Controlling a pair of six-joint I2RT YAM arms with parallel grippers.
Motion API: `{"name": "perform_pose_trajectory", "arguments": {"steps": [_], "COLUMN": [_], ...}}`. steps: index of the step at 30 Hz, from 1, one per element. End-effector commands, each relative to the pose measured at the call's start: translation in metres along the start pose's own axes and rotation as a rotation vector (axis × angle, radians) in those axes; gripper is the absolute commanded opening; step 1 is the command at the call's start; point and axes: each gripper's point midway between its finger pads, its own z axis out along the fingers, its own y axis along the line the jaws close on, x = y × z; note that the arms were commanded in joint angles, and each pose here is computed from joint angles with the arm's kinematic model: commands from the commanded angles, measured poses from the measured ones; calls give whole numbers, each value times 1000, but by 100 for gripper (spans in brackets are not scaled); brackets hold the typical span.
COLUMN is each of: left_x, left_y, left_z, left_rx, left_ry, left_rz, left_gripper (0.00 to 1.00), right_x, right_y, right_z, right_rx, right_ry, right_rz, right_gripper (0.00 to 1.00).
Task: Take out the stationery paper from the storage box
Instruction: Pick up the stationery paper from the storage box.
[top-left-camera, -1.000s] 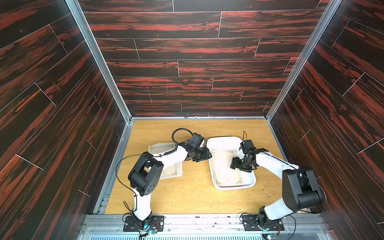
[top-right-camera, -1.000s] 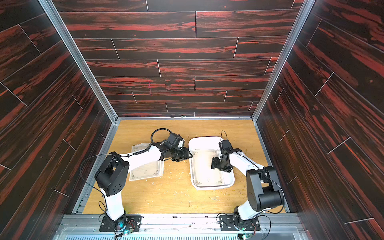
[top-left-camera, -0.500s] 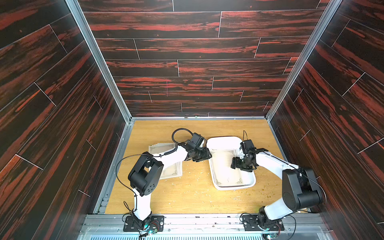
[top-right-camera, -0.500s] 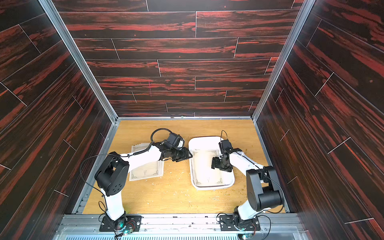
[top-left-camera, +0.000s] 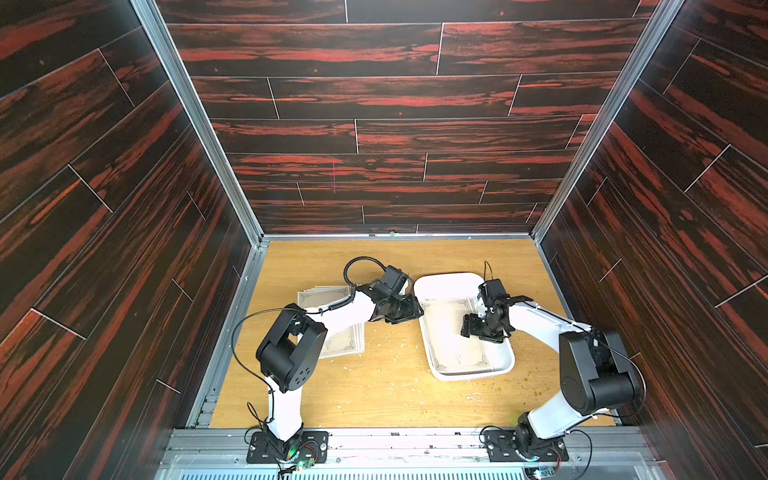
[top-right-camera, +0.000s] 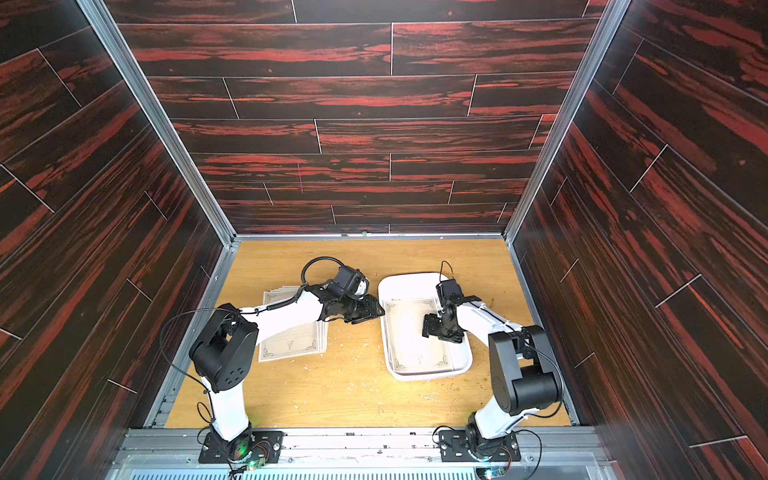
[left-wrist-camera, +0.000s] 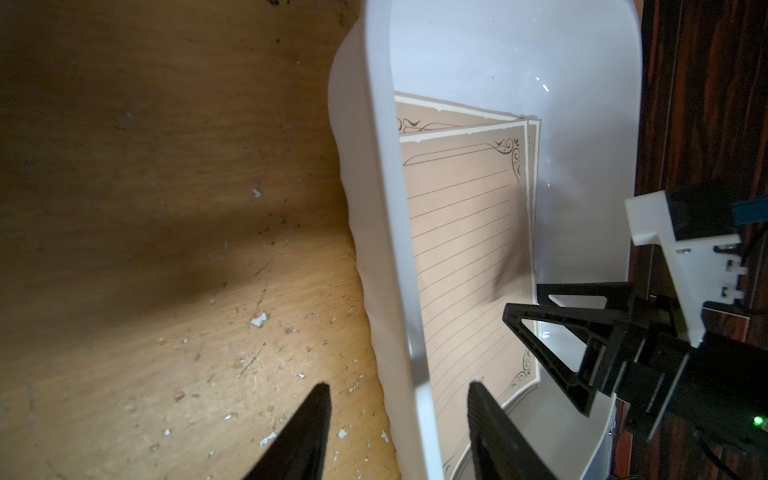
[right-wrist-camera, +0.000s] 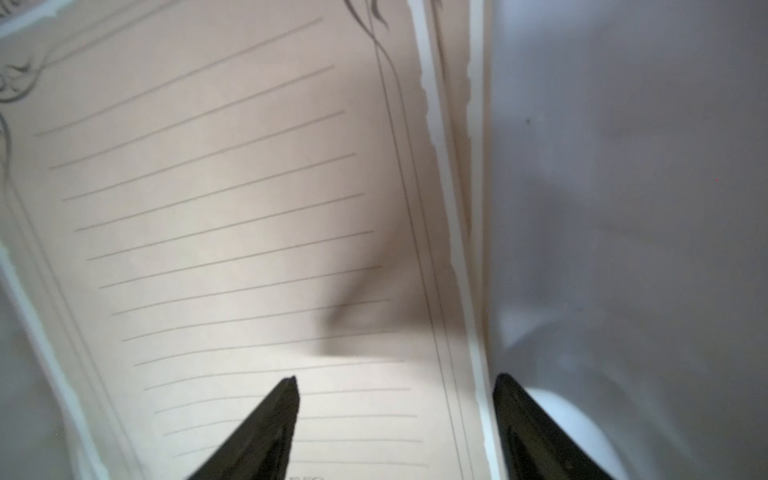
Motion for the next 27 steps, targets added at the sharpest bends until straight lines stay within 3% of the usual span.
{"name": "perform_pose_trajectory", "arguments": {"steps": [1,8,12,27], "left_x": [2,2,4,7], "left_y": [-1,-1,0,4], "left_z": [-5,-4,-4,-1], "left_rx": [-6,-3,-7,-25], "left_ry": [7,10,13,34], "left_rz": [1,-1,1,6], "left_gripper": [55,56,55,55], "right_x": [-5,0,1,3], "right_y": [8,29,42,46], "right_z": [-17,-21,-22,8], "right_rx": [-33,-154,-235,-334], "right_ry": [-25,-9,8,3], "right_rz": [4,-2,-4,63], "right_gripper": [76,71,63,43]}}
